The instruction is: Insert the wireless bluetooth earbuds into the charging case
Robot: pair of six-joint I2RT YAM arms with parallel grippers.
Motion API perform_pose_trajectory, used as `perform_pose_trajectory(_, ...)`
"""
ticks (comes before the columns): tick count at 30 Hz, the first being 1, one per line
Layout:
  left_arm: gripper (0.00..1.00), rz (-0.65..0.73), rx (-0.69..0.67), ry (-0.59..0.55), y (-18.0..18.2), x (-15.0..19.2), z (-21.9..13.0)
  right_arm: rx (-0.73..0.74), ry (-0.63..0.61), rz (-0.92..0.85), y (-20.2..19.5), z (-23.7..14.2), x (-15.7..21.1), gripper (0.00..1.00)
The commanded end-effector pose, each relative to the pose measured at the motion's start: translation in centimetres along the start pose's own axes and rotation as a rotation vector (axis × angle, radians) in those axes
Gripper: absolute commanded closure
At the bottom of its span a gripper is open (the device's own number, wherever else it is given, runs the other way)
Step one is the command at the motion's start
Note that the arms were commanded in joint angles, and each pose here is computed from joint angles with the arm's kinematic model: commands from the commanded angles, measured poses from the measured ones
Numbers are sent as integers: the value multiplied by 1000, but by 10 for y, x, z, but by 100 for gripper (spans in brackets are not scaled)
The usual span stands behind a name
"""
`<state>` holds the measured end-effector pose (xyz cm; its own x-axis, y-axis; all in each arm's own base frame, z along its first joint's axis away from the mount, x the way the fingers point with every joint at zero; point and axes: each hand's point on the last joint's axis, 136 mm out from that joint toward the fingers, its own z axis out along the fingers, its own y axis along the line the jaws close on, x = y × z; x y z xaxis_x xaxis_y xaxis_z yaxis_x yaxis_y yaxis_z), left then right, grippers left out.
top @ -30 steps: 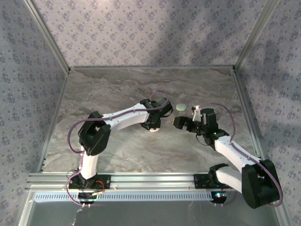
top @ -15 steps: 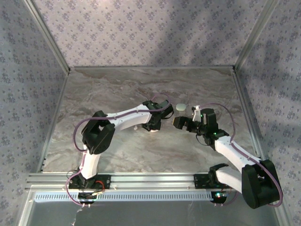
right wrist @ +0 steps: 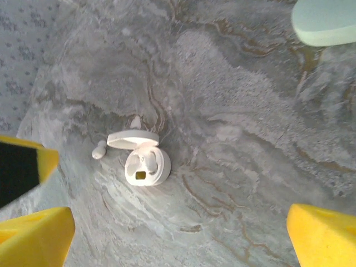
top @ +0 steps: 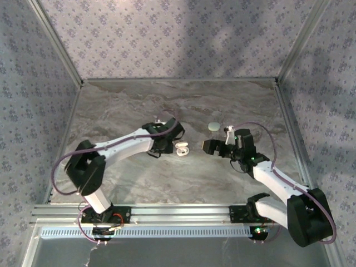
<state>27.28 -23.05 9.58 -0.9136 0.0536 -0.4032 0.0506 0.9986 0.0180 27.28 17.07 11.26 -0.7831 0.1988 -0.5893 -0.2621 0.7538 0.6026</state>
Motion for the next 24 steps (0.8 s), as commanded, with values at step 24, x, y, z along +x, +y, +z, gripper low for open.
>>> perform_pose_trajectory(24,10,-426,570,70,-21,-2,33,26,26,-94,11,7,1,0)
